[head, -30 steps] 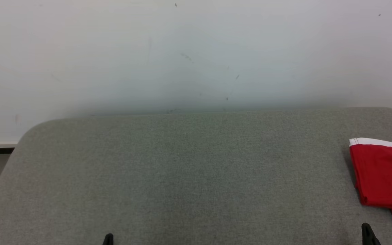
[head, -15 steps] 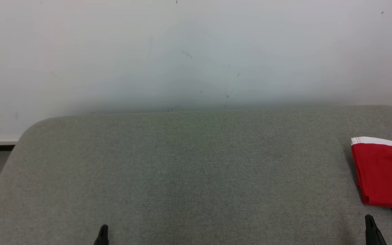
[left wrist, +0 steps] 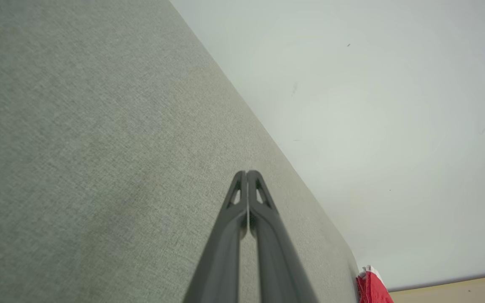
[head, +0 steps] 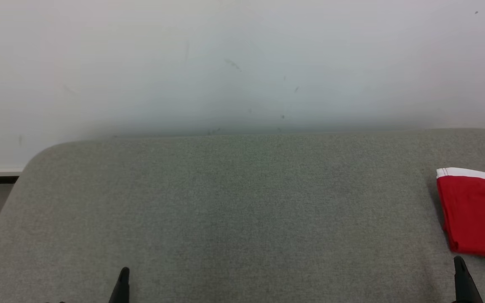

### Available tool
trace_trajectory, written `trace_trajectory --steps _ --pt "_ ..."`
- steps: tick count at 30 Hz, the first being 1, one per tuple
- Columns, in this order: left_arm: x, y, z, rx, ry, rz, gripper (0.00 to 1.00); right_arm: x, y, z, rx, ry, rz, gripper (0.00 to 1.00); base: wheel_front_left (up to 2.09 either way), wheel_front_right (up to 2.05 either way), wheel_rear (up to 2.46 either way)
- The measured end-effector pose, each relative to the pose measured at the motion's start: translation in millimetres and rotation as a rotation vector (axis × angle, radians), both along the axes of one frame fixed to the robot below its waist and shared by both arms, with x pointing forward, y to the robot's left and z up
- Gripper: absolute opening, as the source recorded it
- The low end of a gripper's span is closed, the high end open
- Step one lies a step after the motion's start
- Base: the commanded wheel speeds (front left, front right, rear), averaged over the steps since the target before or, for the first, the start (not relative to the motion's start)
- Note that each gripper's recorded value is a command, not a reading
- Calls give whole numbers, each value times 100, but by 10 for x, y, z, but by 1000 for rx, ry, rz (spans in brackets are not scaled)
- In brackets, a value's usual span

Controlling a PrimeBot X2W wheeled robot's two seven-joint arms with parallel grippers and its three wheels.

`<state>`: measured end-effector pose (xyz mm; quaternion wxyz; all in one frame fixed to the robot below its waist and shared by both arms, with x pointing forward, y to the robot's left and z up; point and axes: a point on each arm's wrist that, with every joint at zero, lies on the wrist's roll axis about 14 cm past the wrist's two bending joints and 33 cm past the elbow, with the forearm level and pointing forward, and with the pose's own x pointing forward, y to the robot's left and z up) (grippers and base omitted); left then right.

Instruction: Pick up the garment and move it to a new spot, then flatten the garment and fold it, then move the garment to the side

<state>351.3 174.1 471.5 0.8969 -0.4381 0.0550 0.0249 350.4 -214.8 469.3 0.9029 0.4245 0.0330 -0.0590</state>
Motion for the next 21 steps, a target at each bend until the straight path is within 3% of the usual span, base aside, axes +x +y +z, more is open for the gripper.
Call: trace_trajectory --steps 21 --pt "119 82 77 -234 -13 25 0 128 38 108 237 -37 -4 0 0 0 0"
